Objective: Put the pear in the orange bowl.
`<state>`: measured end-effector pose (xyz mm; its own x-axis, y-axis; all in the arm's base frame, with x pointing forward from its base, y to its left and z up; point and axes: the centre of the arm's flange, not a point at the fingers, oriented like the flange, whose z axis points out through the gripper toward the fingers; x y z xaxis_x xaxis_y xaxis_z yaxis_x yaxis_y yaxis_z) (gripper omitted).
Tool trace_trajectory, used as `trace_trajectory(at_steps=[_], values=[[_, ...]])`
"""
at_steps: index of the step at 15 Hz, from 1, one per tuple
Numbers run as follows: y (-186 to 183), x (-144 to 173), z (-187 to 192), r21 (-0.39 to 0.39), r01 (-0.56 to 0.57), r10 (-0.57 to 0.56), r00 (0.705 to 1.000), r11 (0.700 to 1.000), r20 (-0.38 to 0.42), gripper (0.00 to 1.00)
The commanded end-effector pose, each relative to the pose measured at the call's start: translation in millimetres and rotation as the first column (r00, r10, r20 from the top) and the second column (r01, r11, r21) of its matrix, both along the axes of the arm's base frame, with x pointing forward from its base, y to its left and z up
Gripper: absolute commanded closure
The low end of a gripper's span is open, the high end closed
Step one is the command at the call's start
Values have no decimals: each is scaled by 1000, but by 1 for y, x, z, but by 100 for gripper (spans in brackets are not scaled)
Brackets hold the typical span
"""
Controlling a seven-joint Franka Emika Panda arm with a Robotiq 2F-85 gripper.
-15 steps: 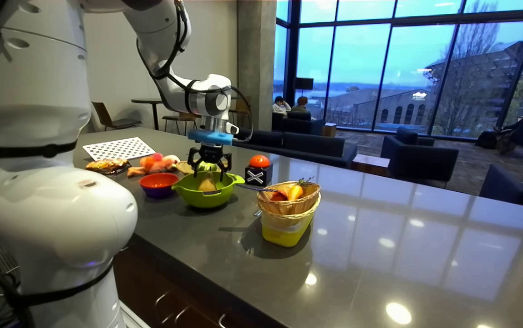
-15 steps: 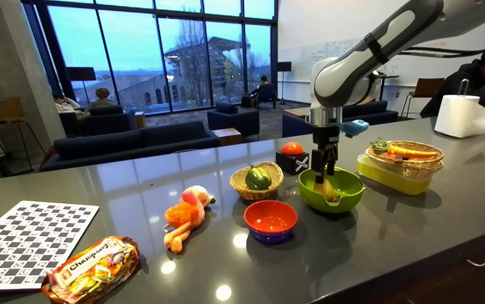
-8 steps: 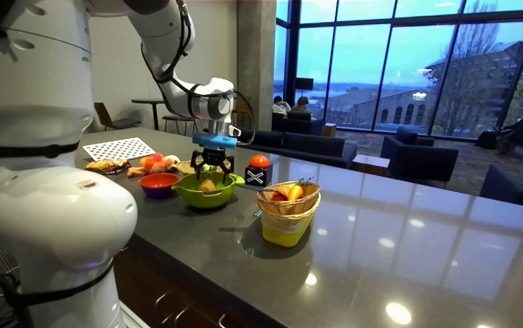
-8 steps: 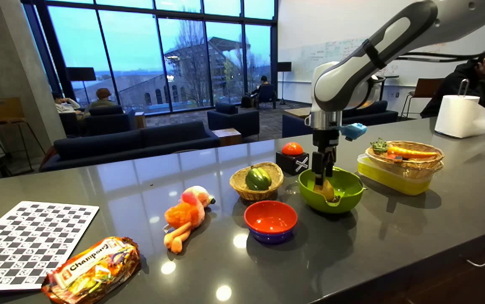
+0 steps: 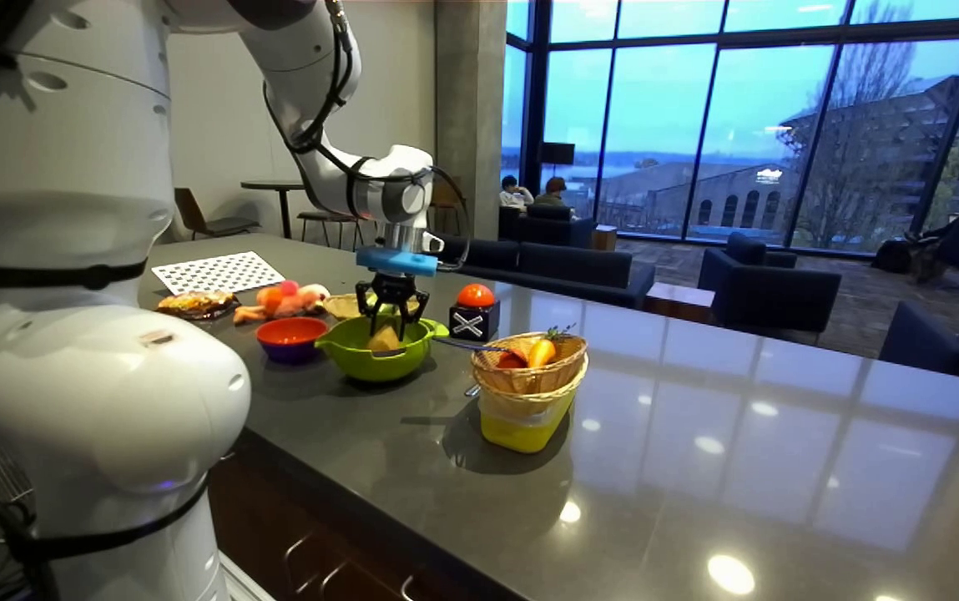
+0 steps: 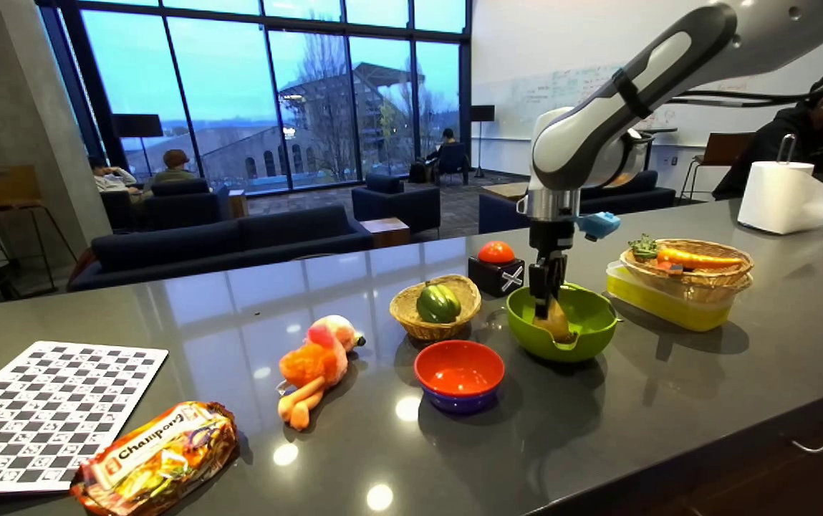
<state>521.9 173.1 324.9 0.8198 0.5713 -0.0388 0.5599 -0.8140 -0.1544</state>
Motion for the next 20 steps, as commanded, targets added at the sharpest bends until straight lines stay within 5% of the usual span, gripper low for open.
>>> trace_trajectory(at_steps=[1, 20], values=[[-5, 1, 1, 33, -3, 2, 1000, 999, 11, 70], [10, -18, 33, 20, 109, -109, 994, 994, 24, 72]])
